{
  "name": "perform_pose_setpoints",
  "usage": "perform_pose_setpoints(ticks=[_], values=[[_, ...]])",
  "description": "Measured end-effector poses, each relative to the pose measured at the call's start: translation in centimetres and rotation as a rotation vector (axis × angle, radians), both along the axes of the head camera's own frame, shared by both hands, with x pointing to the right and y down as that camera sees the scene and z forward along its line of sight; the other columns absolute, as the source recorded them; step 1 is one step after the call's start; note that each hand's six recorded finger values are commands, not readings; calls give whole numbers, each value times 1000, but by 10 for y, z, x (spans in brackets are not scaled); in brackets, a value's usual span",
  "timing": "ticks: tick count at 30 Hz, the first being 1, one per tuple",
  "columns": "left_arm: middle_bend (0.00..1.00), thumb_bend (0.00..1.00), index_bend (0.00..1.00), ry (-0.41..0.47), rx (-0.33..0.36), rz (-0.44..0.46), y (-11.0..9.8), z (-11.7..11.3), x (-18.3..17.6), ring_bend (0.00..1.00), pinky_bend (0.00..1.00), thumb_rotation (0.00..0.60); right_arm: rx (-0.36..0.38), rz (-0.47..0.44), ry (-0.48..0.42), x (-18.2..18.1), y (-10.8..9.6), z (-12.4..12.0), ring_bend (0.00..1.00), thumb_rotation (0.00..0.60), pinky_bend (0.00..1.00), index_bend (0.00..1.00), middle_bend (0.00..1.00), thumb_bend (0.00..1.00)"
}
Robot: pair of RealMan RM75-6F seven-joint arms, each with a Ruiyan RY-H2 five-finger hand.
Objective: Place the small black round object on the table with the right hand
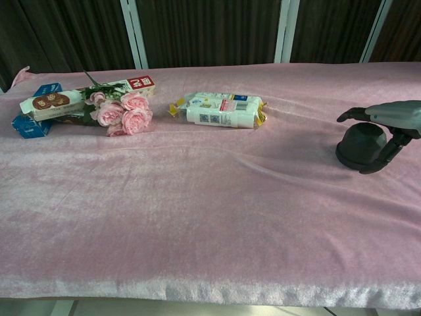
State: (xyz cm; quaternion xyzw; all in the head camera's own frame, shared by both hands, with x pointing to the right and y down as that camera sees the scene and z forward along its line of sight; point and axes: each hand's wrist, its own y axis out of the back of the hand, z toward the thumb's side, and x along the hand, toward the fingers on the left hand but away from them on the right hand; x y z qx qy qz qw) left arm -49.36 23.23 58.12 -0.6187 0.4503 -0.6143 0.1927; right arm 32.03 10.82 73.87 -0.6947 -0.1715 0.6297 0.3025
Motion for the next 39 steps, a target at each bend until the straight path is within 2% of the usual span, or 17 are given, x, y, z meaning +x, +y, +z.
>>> perform_pose_setpoints(ticks=[9,17,22,25,28,31,33,36,39], values=[[96,354,289,4,2,1,0,0,1,118,339,600,-1,3,10,2,0,1,50,600,245,10,74,105],[97,354,290,-3,1,-4,1,-1,-1,118,339,600,-7,1,26,-1,-1,8,130,600,417,52,133,104],[97,354,290,-6,7,-11,1,-4,-3,118,339,600,-10,-4,24,-7,-1,13,225,600,507,57,186,105],[97,354,289,-7,5,-12,1,-4,-3,118,339,600,-4,-7,27,-8,-1,14,294,600,557,92,241,104],[96,354,290,-7,5,-13,2,-4,-3,118,339,600,2,-9,29,-9,-2,16,364,600,604,168,302,104],[97,353,290,-8,7,-16,1,-5,-4,119,339,600,12,-11,30,-9,-2,17,450,600,660,284,376,104],[97,353,290,-7,9,-19,1,-5,-5,119,339,600,20,-11,32,-9,-3,18,521,600,715,416,423,104],[97,353,290,-5,11,-22,1,-5,-5,118,340,600,31,-15,38,-9,-2,19,590,600,769,555,489,104],[97,353,290,-4,13,-25,1,-6,-6,118,339,600,40,-18,45,-7,-2,21,628,600,799,631,533,109]])
